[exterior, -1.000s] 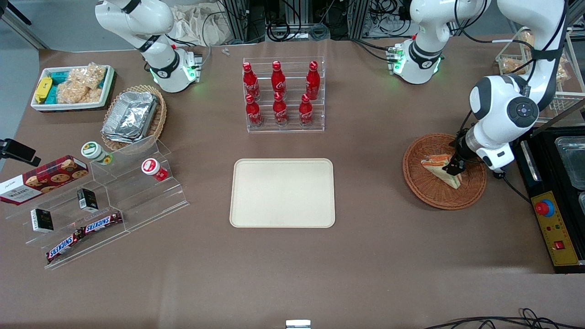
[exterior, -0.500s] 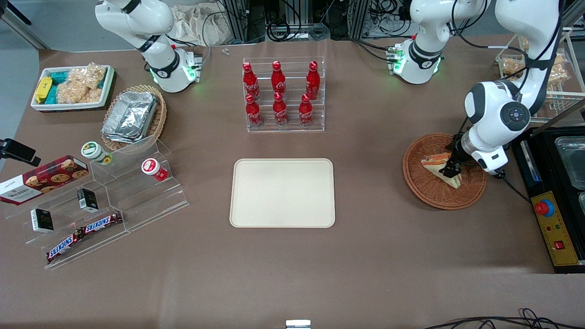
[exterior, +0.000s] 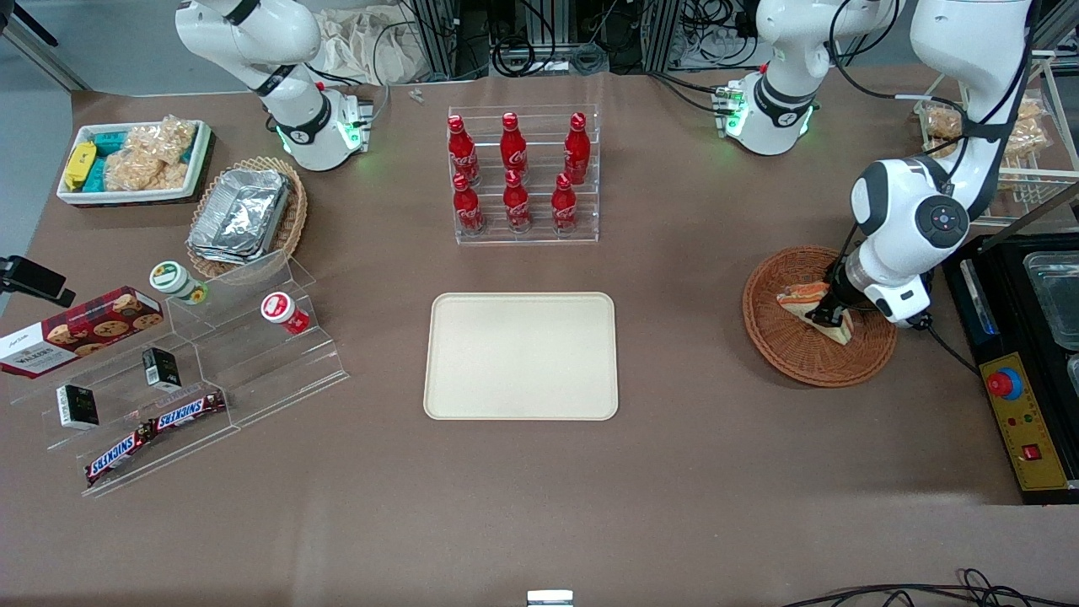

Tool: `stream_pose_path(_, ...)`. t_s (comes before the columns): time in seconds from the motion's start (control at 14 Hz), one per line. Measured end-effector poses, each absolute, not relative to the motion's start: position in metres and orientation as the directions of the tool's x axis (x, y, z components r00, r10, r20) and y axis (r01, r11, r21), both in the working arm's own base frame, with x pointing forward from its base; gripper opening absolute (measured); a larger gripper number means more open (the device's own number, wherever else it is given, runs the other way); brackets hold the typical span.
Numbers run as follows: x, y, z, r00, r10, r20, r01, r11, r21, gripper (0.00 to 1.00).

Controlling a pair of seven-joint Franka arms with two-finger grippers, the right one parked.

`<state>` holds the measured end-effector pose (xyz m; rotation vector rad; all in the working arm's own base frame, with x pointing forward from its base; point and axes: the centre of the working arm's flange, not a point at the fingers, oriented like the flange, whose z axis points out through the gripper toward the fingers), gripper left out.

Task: Place sandwich from basket to tray
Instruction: 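Lower the left gripper, close it on the wrapped sandwich, lift it, then carry the sandwich with the left gripper over the cream tray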

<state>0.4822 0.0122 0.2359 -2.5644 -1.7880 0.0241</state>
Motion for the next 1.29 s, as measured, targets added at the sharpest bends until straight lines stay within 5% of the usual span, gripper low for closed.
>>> stream_pose_path(0.43, 0.489, 0.011, 0.250, 0.362, 0.932, 0.009, 0.932, -0.362, -0.007, 0.22)
stream_pose_path(0.64, 0.497, 0.011, 0.278, 0.416, 0.909, 0.004, 0.909, -0.415, -0.047, 0.21)
stream_pose_path(1.07, 0.548, -0.002, 0.424, 0.516, 0.856, -0.021, 0.848, -0.515, -0.126, 0.21)
stream_pose_path(1.29, 0.560, -0.054, 0.496, 0.643, 0.766, -0.026, 0.759, -0.641, -0.115, 0.21)
